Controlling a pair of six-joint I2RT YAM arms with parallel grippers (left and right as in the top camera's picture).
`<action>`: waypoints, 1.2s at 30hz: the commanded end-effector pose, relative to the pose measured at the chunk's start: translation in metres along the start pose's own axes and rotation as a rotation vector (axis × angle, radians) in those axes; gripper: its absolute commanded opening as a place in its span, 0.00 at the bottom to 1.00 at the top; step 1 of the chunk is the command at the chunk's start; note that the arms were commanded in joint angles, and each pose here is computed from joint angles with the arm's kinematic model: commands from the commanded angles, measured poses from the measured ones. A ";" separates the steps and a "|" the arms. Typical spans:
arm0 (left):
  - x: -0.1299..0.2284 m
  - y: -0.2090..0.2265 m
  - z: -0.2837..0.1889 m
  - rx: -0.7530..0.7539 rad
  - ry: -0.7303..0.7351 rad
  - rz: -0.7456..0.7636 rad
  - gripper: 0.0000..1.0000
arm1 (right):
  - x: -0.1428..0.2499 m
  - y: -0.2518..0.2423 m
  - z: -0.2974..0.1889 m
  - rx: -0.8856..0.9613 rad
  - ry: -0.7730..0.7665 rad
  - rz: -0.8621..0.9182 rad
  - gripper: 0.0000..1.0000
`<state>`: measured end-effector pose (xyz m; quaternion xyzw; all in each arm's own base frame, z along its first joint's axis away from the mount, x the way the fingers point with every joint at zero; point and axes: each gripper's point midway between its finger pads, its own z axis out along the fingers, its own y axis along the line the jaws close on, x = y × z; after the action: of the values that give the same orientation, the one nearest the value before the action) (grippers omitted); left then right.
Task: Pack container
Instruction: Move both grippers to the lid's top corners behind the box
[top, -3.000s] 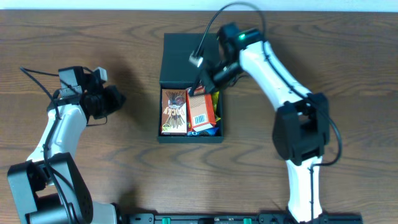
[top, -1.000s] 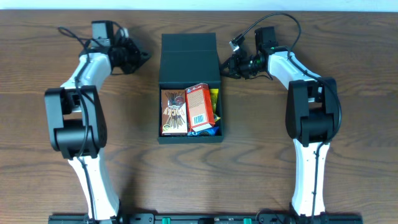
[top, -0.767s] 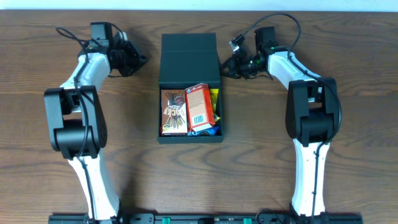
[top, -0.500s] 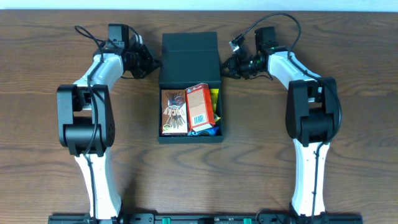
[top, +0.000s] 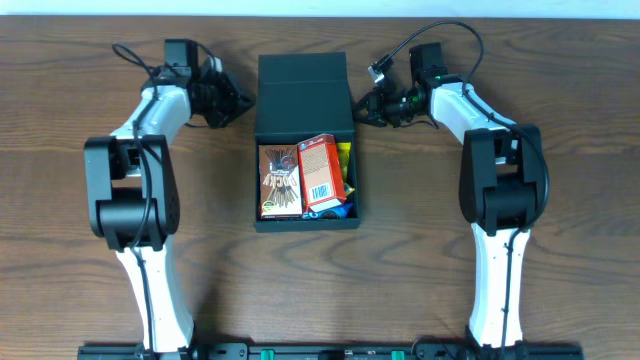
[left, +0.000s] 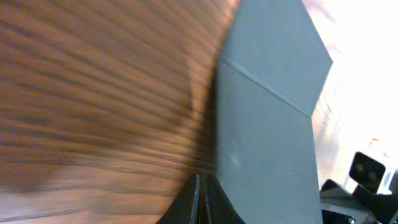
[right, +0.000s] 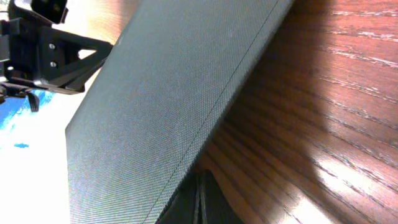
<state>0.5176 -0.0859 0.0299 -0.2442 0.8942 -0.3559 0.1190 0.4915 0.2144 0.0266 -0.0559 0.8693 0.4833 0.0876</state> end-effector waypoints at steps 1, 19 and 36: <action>-0.002 0.017 0.002 -0.015 0.017 -0.017 0.06 | 0.006 0.009 0.006 -0.049 0.024 0.002 0.02; 0.017 0.007 0.025 -0.073 0.028 0.062 0.06 | 0.010 0.026 0.007 -0.139 0.047 -0.035 0.02; 0.007 -0.076 -0.008 0.426 0.070 0.315 0.06 | -0.003 0.079 -0.038 -0.477 0.033 -0.146 0.02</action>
<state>0.5435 -0.1188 0.0771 -0.1007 0.8486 -0.4792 0.2001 0.4750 0.2237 0.0762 -0.1101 0.7781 0.6134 0.0784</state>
